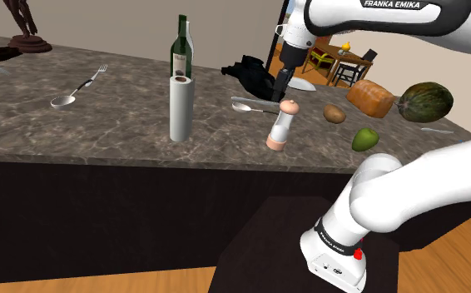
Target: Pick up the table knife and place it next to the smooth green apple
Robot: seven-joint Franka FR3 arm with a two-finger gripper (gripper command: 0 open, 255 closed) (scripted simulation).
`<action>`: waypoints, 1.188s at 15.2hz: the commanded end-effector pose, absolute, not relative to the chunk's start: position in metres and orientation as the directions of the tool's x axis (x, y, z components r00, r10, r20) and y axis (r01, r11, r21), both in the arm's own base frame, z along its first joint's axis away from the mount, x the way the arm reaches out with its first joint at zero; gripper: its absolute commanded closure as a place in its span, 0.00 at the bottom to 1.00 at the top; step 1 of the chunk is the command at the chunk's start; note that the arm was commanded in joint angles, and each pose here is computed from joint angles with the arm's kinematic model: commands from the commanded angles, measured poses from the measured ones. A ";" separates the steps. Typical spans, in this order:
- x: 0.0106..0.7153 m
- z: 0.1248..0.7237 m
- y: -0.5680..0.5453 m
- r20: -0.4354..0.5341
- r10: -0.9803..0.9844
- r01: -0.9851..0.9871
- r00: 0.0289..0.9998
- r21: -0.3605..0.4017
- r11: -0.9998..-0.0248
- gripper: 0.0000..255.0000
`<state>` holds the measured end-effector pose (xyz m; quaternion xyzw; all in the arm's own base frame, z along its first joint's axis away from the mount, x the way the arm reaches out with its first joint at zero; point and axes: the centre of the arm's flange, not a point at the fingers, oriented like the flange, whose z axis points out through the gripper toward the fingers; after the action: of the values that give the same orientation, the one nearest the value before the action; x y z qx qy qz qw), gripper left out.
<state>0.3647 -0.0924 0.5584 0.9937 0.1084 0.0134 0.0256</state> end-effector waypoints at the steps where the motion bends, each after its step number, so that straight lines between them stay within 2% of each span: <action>1: 0.374 0.549 -0.114 0.028 0.260 0.258 0.965 0.046 -0.965 0.00; 18: 0.519 0.471 -0.276 0.095 0.567 0.571 0.818 -0.013 -0.821 0.00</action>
<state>0.5108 -0.2696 0.4737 0.9571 0.2863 0.0411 -0.0175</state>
